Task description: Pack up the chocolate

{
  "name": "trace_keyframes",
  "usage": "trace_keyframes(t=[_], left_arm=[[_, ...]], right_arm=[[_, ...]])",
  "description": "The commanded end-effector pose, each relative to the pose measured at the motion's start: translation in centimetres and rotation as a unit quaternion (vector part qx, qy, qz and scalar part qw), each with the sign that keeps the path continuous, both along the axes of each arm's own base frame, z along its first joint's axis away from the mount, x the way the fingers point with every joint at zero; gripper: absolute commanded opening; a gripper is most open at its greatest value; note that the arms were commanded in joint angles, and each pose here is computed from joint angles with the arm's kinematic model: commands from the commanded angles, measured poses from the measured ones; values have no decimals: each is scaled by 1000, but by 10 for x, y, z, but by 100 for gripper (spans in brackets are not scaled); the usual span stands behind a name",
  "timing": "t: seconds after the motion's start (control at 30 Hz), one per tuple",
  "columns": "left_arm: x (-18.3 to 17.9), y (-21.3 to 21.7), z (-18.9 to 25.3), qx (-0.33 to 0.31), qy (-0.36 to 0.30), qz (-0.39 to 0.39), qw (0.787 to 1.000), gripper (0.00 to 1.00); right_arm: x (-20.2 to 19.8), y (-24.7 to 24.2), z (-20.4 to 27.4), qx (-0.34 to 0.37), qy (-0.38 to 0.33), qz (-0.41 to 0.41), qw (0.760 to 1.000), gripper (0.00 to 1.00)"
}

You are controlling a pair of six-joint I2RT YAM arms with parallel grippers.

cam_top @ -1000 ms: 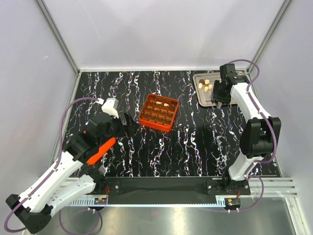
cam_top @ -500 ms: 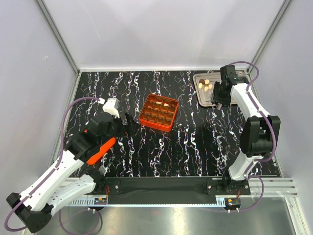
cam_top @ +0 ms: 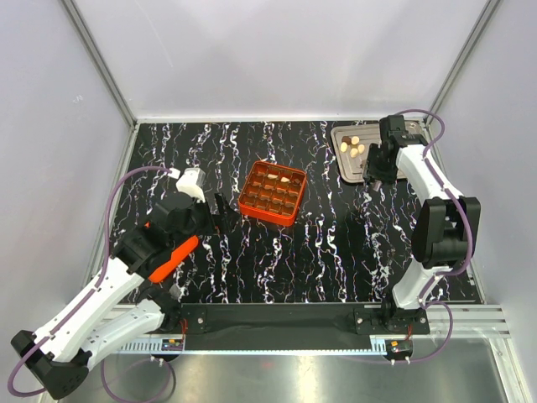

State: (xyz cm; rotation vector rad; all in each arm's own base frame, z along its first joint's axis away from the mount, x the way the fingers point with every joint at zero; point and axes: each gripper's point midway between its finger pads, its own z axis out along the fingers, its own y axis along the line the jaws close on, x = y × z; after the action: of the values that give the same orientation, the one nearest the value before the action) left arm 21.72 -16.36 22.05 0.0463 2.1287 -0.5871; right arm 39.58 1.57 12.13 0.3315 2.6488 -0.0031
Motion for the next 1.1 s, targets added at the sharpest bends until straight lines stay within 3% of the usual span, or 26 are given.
trace_keyframes(t=[0.0,0.7,0.87,1.07], left_arm=[[8,-1,22,-14,-32,8,999,99],[11,-5,23,-18,-31,4,999,99],[9,-3,22,-16,-31,6,999,99],[8,-3,21,-16,-30,5,999,99]], right_arm=[[13,0,-4,13,-17,3,1000,50],[13,-3,3,12,-13,0,1000,43],[9,-3,9,13,-11,-4,1000,49],[6,-1,7,19,-5,1,1000,50]])
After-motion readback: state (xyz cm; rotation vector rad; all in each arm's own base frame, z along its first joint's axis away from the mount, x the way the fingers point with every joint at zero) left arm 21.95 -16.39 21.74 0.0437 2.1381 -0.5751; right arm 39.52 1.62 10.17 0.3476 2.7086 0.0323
